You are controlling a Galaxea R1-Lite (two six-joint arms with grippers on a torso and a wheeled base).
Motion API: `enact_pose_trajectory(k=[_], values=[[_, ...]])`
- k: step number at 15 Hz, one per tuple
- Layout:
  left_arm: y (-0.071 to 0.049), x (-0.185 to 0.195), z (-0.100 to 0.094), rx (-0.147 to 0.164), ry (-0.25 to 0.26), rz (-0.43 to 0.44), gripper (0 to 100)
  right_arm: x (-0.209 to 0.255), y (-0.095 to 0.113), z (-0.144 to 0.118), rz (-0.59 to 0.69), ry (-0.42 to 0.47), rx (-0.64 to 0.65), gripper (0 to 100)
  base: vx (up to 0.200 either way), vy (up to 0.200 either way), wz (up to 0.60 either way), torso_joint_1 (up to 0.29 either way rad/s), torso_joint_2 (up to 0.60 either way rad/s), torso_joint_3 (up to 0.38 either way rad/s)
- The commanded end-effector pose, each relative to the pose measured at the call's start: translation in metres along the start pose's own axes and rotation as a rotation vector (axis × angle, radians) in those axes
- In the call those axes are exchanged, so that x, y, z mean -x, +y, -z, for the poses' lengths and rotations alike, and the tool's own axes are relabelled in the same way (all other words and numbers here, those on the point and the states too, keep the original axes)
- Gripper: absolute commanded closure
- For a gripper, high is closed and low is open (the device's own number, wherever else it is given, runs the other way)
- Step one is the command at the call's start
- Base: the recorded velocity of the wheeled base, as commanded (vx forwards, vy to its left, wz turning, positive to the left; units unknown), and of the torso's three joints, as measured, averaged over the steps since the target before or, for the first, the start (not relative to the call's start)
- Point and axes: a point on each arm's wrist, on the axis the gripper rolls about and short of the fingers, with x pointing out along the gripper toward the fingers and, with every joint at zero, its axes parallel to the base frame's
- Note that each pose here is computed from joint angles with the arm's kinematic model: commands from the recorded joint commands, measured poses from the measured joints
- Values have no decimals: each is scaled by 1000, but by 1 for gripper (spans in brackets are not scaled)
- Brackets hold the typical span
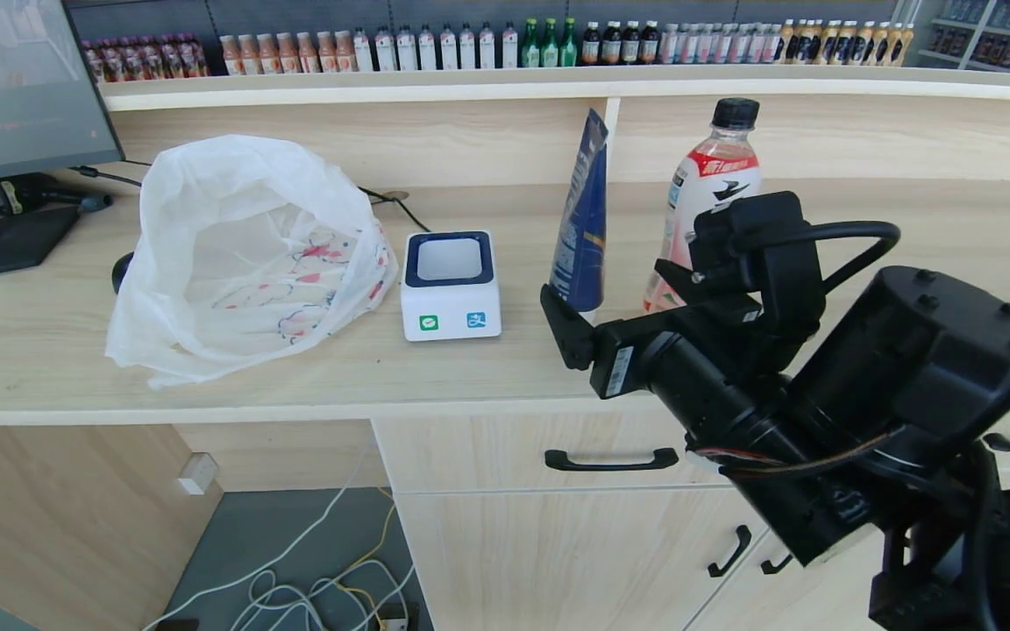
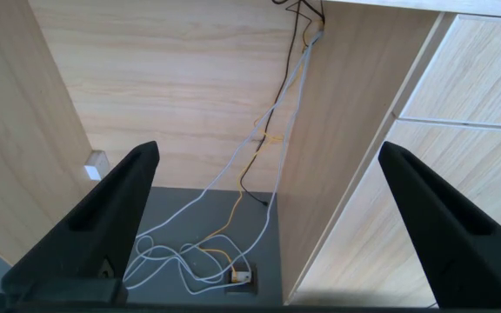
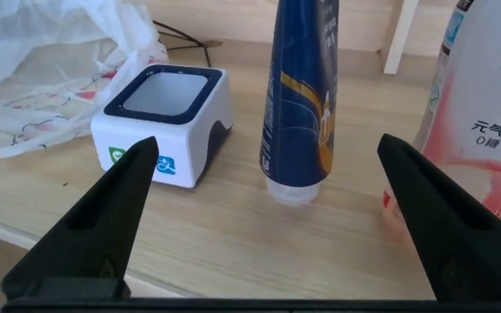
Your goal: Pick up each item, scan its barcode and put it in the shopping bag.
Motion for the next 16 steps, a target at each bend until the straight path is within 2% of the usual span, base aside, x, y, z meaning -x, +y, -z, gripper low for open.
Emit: enact_pose_trajectory(k=[1,3,6,10,16], values=[[0,0,0,0,-2,0,0,-5,3,10,37,29,-12,0,0,0,0,0,0,0],[0,0,0,0,0,-1,0,-12,6,15,73,37,-45,0,0,0,0,0,0,0],[0,0,0,0,0,-1,0,-28,4,9,115,0,-64,0,0,0,0,0,0,0],[0,0,0,0,-2,0,0,-39,1,9,129,-15,-67,0,0,0,0,0,0,0],[0,0,0,0,0,-1,0,-53,-11,15,128,-17,-6,0,0,0,0,0,0,0]])
